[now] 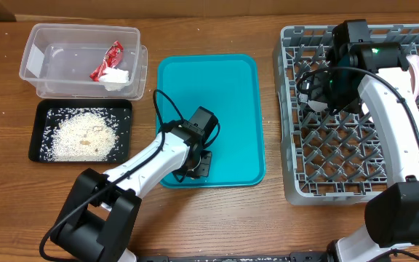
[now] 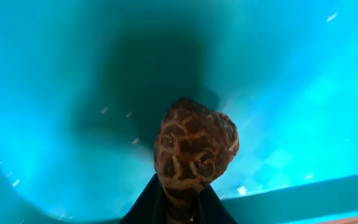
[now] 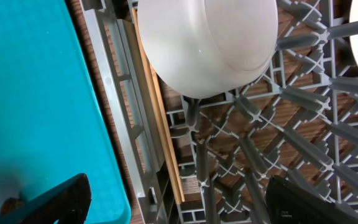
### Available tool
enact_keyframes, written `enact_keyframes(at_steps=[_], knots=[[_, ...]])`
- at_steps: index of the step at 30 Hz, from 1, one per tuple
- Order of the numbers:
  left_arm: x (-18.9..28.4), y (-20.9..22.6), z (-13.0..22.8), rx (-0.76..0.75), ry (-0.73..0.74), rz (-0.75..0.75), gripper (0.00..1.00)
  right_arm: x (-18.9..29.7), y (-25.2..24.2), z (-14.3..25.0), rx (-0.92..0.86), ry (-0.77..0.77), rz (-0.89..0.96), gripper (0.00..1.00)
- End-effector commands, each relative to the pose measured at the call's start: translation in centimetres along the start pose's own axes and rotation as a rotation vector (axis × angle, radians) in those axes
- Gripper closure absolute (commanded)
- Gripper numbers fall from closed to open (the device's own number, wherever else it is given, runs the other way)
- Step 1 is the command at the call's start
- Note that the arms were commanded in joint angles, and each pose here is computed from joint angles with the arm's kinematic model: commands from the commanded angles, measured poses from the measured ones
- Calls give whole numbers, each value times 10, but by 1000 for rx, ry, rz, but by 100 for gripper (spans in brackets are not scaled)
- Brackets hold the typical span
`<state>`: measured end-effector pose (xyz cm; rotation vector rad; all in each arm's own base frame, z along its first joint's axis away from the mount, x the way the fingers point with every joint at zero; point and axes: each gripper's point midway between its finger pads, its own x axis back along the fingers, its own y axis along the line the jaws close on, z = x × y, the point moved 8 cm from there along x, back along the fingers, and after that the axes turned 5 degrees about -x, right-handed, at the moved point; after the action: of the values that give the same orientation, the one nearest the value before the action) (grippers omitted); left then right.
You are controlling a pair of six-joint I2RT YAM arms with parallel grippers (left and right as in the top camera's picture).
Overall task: Sort waste into correct bins and load items into the dishwasher
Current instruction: 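Reach the left gripper to the brown food scrap and grasp it, then carry the food scrap with the left gripper onto the black tray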
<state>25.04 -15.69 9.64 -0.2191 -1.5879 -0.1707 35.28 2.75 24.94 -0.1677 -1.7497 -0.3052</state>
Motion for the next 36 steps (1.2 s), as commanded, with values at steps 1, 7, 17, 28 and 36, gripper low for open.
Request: enact_keyframes(at_steps=[1, 7, 17, 28, 36], knots=[[16, 15, -15, 80, -44, -58, 96, 16, 1, 1, 7, -44, -20, 9], [55, 67, -32, 246, -112, -110, 96, 16, 1, 1, 7, -44, -20, 9], [74, 190, -21, 642, -174, -143, 96, 16, 1, 1, 7, -44, -20, 9], [44, 246, -34, 771, -233, -166, 96, 15, 1, 2, 6, -40, -18, 9], [16, 249, -39, 769, -180, -165, 92, 15, 0, 2, 6, -37, -17, 9]])
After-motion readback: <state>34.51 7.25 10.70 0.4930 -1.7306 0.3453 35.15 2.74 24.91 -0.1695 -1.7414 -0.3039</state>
